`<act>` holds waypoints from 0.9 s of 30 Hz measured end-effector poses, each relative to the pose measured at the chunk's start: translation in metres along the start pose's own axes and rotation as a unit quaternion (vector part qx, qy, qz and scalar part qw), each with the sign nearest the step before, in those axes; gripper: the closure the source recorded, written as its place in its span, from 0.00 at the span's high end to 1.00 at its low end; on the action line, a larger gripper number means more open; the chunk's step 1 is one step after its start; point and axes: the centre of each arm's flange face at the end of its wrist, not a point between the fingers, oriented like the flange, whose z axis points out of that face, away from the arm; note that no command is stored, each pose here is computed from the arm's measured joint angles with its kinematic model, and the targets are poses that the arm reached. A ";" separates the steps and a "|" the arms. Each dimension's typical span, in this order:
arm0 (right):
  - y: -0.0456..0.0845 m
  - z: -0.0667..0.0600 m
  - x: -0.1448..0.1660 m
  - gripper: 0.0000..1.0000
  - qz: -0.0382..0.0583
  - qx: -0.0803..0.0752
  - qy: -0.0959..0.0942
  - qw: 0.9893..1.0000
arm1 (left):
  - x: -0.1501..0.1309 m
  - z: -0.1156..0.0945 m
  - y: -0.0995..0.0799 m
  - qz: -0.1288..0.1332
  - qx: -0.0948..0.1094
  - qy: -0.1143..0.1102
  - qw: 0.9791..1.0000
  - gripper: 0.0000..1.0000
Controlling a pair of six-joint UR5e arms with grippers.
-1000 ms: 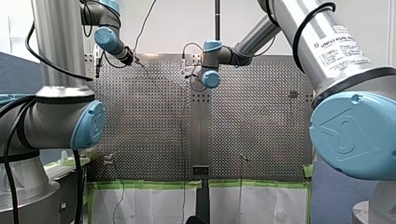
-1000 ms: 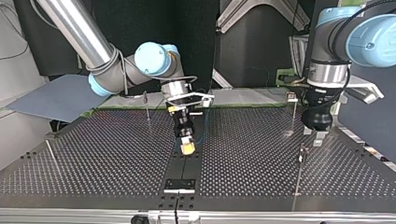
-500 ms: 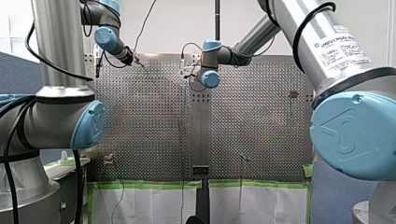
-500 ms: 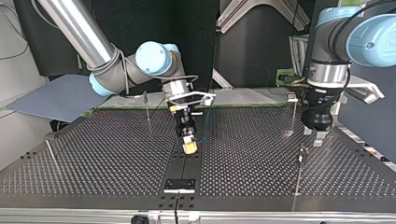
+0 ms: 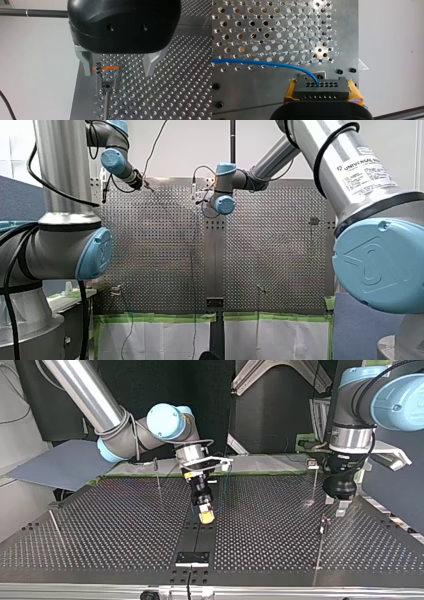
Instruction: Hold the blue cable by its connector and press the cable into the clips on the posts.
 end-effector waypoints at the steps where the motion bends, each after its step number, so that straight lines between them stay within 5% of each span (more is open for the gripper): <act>1: 0.000 0.000 0.000 0.00 0.000 0.000 0.000 1.000 | 0.000 0.000 0.000 0.000 0.000 0.000 1.000 1.00; 17: -0.007 -0.001 0.000 0.00 0.001 0.014 0.001 1.000 | -0.008 -0.008 0.000 -0.006 -0.001 -0.010 1.000 1.00; 27: -0.007 -0.001 0.000 0.00 0.001 0.014 0.000 1.000 | -0.002 -0.011 -0.002 -0.008 0.001 0.002 1.000 1.00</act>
